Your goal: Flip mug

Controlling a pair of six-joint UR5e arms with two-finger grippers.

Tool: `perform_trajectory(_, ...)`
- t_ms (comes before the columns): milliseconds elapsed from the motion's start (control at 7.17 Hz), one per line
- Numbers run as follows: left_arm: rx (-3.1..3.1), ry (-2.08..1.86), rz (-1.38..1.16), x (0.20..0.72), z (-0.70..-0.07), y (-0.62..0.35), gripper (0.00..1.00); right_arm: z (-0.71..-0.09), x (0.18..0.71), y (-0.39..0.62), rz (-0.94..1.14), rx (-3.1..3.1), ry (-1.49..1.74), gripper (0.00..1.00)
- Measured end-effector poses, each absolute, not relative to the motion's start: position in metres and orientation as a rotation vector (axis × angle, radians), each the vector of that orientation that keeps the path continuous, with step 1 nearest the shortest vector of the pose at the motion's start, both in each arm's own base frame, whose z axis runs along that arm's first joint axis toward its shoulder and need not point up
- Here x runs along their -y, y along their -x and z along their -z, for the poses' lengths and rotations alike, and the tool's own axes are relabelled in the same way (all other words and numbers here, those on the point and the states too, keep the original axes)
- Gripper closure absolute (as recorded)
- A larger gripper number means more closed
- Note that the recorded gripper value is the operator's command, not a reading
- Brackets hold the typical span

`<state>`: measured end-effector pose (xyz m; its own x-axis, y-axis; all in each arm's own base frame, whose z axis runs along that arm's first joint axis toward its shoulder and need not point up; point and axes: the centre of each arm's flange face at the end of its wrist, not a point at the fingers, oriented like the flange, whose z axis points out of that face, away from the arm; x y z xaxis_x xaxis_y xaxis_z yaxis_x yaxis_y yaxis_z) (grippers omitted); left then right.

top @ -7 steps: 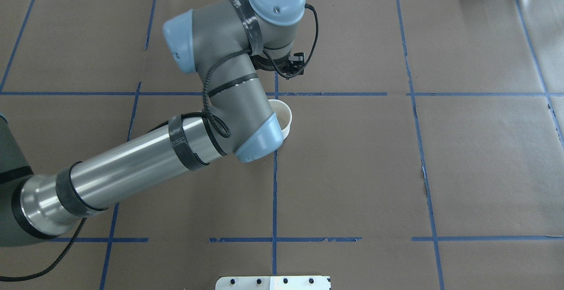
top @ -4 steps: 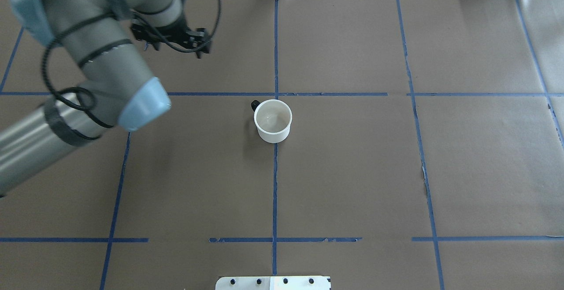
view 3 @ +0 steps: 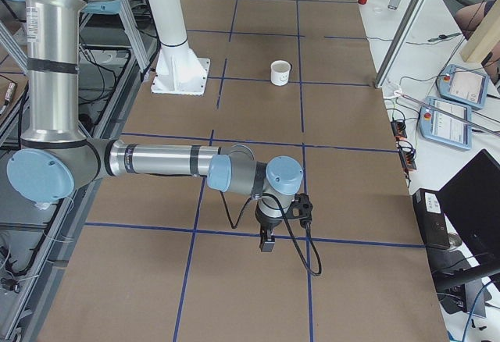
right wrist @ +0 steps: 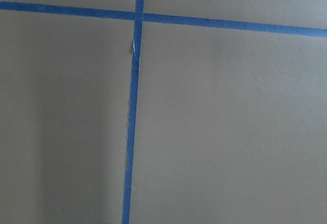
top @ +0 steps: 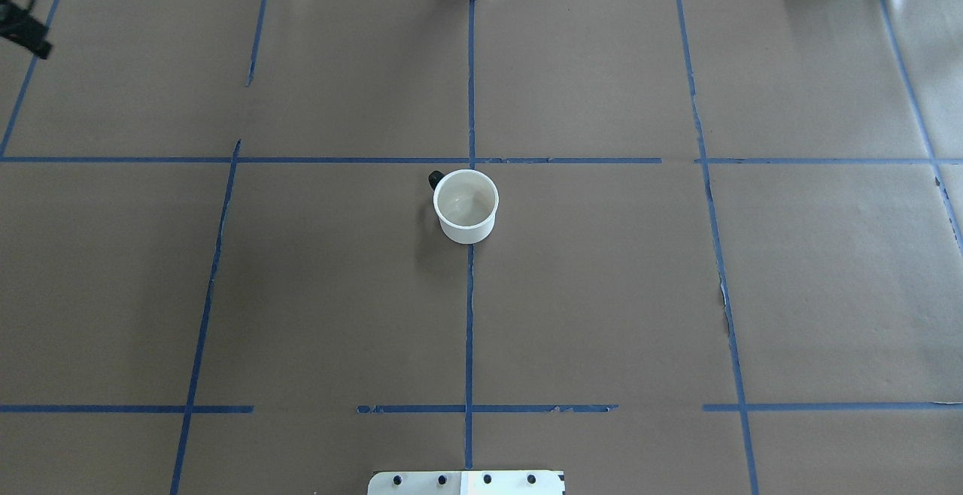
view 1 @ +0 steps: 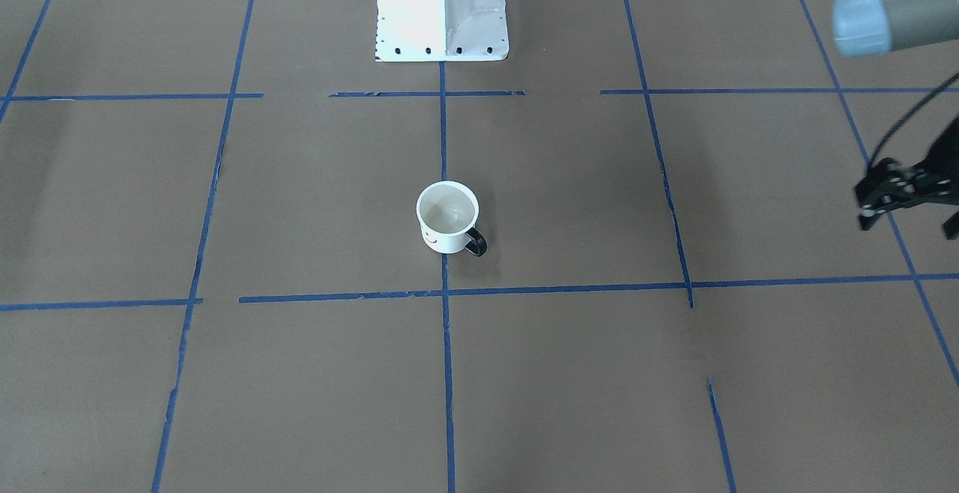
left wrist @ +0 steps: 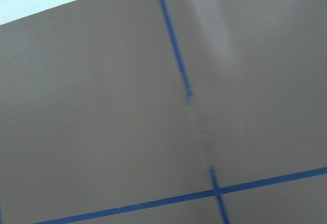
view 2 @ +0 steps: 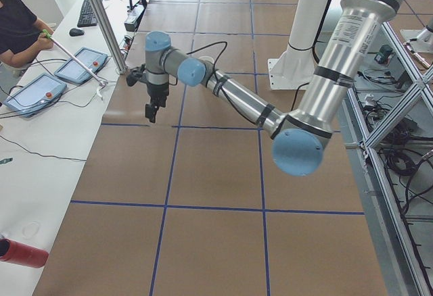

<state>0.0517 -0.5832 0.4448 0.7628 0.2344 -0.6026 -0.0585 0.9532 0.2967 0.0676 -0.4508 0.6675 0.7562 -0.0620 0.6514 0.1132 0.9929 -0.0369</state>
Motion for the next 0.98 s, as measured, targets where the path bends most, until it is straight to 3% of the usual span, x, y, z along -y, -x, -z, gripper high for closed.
perform_trajectory(279, -0.702, -0.261, -0.122, 0.493, -0.592, 0.077, 0.0, -0.668, 0.451, -0.068, 0.096, 0.707, 0.076, 0.0)
perform_trajectory(419, -0.707, -0.224, -0.073, 0.464, -0.629, 0.107, 0.0, -0.668, 0.451, -0.068, 0.096, 0.707, 0.076, 0.0)
perform_trajectory(977, -0.728, -0.131, -0.009, 0.445, -0.651, 0.121, 0.0, -0.668, 0.451, -0.068, 0.096, 0.707, 0.076, 0.0)
